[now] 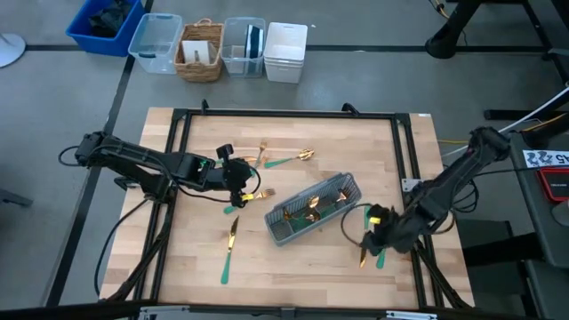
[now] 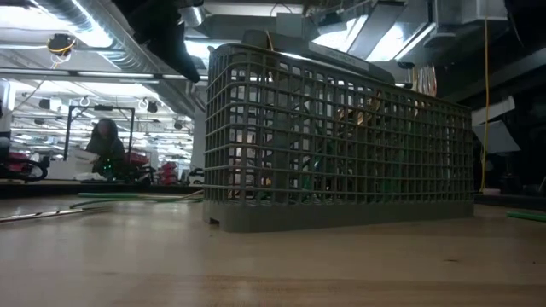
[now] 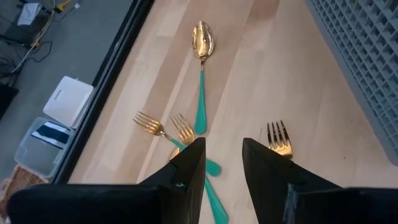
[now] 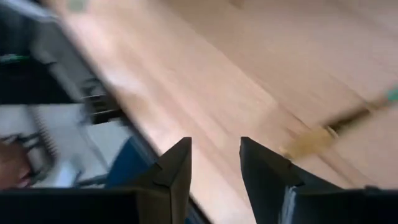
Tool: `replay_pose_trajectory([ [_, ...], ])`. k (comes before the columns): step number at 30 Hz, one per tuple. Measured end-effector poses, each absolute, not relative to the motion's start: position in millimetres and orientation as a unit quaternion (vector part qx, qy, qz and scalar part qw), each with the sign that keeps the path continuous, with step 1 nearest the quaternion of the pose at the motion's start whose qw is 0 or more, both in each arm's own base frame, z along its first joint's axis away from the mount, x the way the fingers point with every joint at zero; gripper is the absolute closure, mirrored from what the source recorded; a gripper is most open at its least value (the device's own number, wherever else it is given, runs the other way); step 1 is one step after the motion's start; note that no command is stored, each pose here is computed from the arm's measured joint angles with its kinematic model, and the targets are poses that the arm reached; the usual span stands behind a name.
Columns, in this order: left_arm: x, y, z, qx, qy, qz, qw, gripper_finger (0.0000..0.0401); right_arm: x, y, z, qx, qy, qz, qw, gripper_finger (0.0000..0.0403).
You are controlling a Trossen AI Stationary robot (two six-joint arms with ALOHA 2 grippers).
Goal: Sort silverware
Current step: Put the gold knife into the gray silverware organizer
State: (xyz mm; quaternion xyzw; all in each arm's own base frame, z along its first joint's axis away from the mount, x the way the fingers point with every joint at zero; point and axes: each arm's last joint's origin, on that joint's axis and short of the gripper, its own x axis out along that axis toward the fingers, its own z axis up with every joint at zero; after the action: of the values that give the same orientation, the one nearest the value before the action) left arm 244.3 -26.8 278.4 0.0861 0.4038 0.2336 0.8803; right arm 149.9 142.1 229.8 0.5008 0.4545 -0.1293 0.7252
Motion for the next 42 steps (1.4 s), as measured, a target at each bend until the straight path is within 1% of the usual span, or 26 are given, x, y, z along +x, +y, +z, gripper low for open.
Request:
replay_pose_trajectory([
  [4,242.9,-26.6,277.4,0.090,0.412,0.233,0.876,0.0301,152.7,145.6,210.5,0.502,0.477,-0.210,0.690,0.0267],
  [14,243.0,-26.6,277.5,0.089,0.411,0.234,0.877,0.0301,150.9,142.7,182.2,0.461,0.490,-0.347,0.653,0.0267],
  [21,243.2,-26.6,277.5,0.088,0.410,0.234,0.877,0.0301,153.8,145.2,166.5,0.424,0.496,-0.382,0.655,0.0267],
  [25,243.2,-26.7,277.5,0.088,0.410,0.234,0.877,0.0301,155.8,145.9,160.1,0.408,0.487,-0.395,0.664,0.0267],
  [42,243.1,-26.7,277.5,0.080,0.408,0.237,0.878,0.0301,158.9,148.4,143.2,0.379,0.487,-0.428,0.660,0.0267],
])
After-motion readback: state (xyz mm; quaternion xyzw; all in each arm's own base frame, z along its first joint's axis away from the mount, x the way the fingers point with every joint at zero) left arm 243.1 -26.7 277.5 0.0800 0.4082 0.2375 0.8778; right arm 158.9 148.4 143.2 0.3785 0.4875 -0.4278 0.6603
